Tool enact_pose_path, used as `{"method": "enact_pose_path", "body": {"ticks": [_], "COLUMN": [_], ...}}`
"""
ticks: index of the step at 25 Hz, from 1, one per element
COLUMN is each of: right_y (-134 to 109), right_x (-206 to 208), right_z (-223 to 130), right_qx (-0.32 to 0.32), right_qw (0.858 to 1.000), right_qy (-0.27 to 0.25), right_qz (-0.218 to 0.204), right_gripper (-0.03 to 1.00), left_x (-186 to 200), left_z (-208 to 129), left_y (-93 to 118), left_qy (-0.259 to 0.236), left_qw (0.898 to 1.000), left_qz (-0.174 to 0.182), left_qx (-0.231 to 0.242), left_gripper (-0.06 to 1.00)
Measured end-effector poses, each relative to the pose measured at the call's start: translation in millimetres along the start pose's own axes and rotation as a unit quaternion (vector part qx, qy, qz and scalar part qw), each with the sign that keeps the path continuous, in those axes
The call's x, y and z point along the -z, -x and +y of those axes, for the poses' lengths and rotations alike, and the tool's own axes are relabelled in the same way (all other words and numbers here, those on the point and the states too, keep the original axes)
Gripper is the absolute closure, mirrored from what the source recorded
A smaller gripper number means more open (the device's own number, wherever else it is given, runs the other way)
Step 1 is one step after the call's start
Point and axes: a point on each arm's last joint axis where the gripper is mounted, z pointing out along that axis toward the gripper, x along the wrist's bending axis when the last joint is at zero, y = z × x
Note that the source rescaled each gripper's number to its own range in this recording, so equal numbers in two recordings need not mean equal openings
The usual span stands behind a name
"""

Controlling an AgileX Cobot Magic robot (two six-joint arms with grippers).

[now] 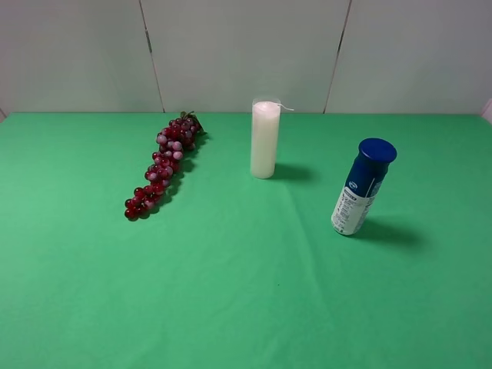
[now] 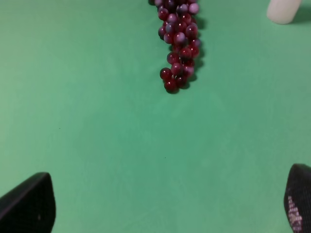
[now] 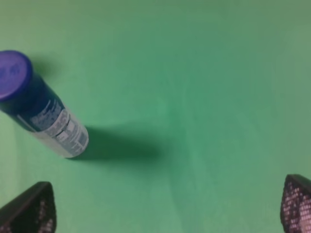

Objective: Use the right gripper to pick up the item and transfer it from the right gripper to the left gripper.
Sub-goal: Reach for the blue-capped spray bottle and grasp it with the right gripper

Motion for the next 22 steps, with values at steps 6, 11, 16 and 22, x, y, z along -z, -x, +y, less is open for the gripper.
{"method": "enact_pose_path", "body": {"ticks": [6, 11, 16, 22], "right_y": [-4.1, -28.3, -56.1, -88.3], "right_x": [-37.9, -74.9, -101.4, -135.0], "right_z": [54.9, 87.8, 111.9, 116.8], "right_qx": [-0.012, 0.022, 0.039, 0.045], "right_qw": [0.998, 0.991, 0.987, 0.978], "right_qy": [-0.065, -0.119, -0.141, -0.188], "right_qz": [0.012, 0.048, 0.07, 0.084], "right_gripper": [-0.03, -0.03, -0.03, -0.03], "left_x": [0.0, 0.0, 0.0, 0.0], "left_z": [0.0, 0.0, 0.0, 0.0], "left_y": [0.0, 0.0, 0.0, 0.0], "left_qy": [0.0, 0.0, 0.0, 0.0], "left_qw": [1.0, 1.0, 1.0, 1.0], "left_qz": [0.0, 0.0, 0.0, 0.0], "left_qx": [0.0, 0.0, 0.0, 0.0], "left_gripper": [0.06, 0.06, 0.06, 0.06]}}
